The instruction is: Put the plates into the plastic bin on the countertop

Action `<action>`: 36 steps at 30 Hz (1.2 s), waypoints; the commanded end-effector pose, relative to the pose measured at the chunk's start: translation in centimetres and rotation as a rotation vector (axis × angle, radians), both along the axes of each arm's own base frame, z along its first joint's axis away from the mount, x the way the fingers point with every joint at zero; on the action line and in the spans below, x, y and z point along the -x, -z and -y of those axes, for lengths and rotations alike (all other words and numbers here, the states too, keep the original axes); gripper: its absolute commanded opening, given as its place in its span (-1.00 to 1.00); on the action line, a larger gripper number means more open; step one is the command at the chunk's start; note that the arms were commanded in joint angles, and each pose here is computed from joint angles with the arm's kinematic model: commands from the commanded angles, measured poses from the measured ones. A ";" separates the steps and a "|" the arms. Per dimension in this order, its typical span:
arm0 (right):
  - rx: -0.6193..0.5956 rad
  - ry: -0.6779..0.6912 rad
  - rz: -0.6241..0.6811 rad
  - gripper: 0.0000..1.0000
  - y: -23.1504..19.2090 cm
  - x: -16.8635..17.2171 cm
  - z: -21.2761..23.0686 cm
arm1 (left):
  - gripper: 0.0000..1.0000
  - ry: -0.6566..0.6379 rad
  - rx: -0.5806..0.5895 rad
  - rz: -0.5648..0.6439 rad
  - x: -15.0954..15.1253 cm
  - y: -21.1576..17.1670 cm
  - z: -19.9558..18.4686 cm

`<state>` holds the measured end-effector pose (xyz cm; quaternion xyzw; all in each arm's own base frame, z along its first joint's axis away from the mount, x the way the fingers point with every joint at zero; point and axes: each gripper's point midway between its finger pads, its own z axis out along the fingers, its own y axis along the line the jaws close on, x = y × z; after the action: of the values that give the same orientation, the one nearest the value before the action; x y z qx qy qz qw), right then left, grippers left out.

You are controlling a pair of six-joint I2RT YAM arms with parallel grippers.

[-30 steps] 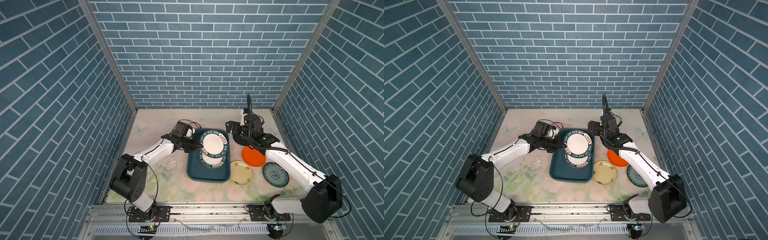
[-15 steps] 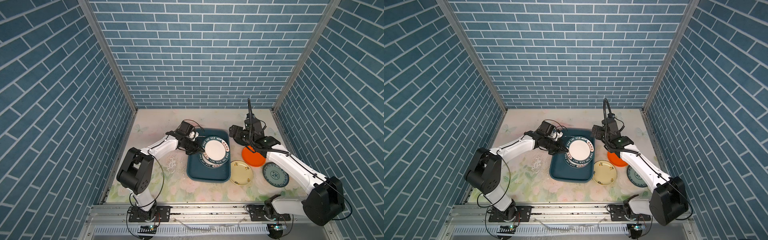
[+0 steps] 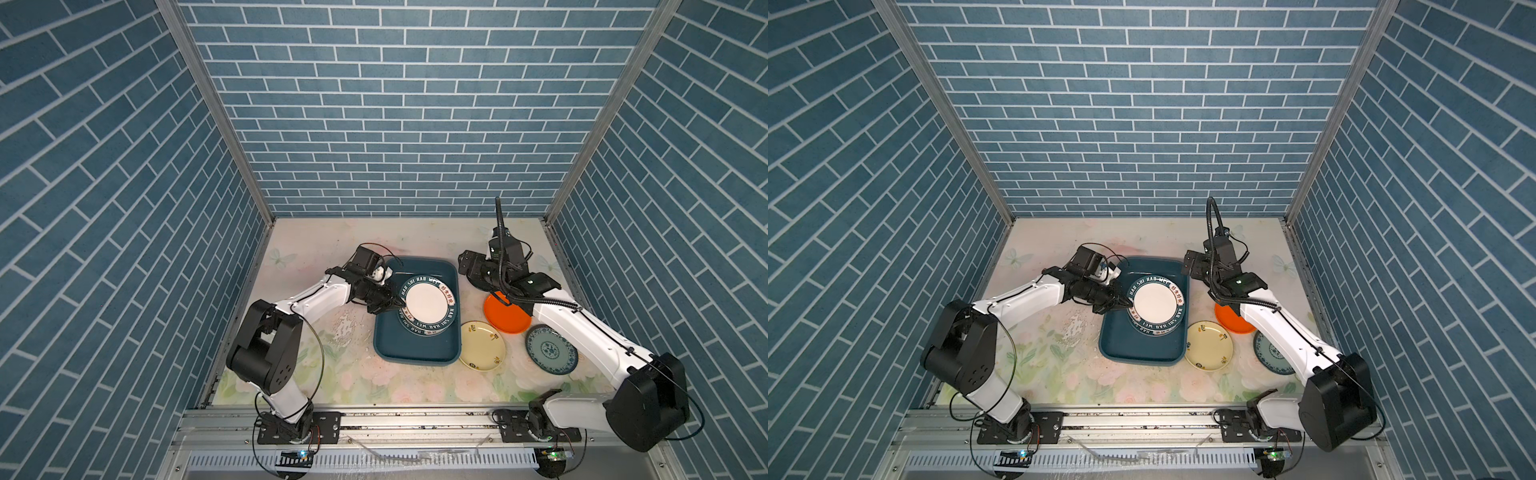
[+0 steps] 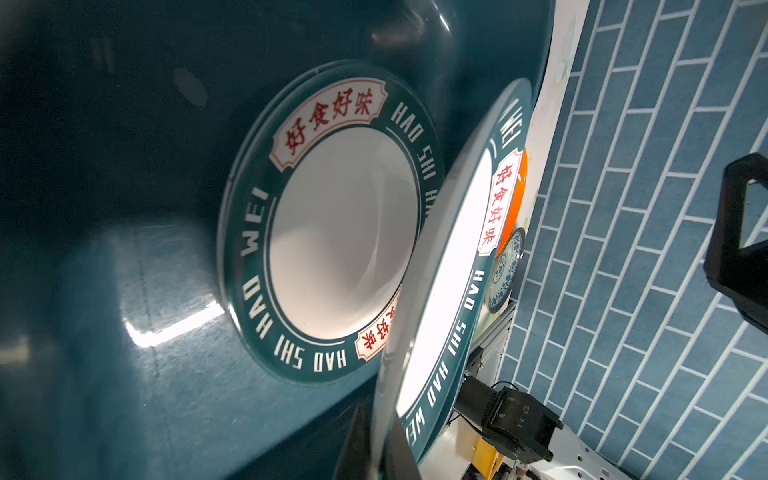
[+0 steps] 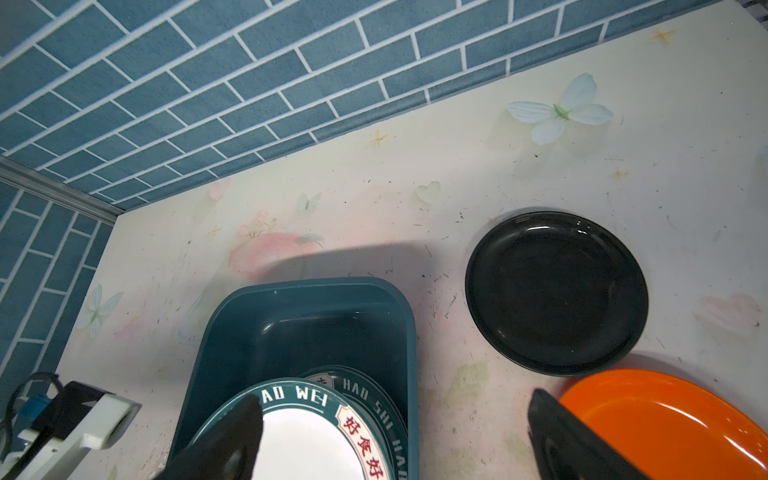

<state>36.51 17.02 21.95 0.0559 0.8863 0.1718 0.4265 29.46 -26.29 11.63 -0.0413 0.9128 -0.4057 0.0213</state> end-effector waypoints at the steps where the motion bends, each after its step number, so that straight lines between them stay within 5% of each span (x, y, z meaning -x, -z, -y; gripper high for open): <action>1: -0.028 0.017 -0.009 0.97 0.2 -0.2 -0.1 | -0.96 -0.004 0.016 0.049 -0.4 -1.6 -0.5; 29: -0.058 -0.021 -0.065 0.97 2.0 0.6 -0.9 | -0.88 0.051 -0.094 -0.030 -1.0 4.4 0.9; 36: -0.072 -0.017 -0.085 0.97 2.8 0.6 -1.1 | -0.56 0.037 -0.132 -0.035 -1.1 4.9 0.4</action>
<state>35.67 17.94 19.65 0.0542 0.8974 0.1960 0.3916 30.40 -26.76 6.93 -0.0352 0.9336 -0.3564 -0.0034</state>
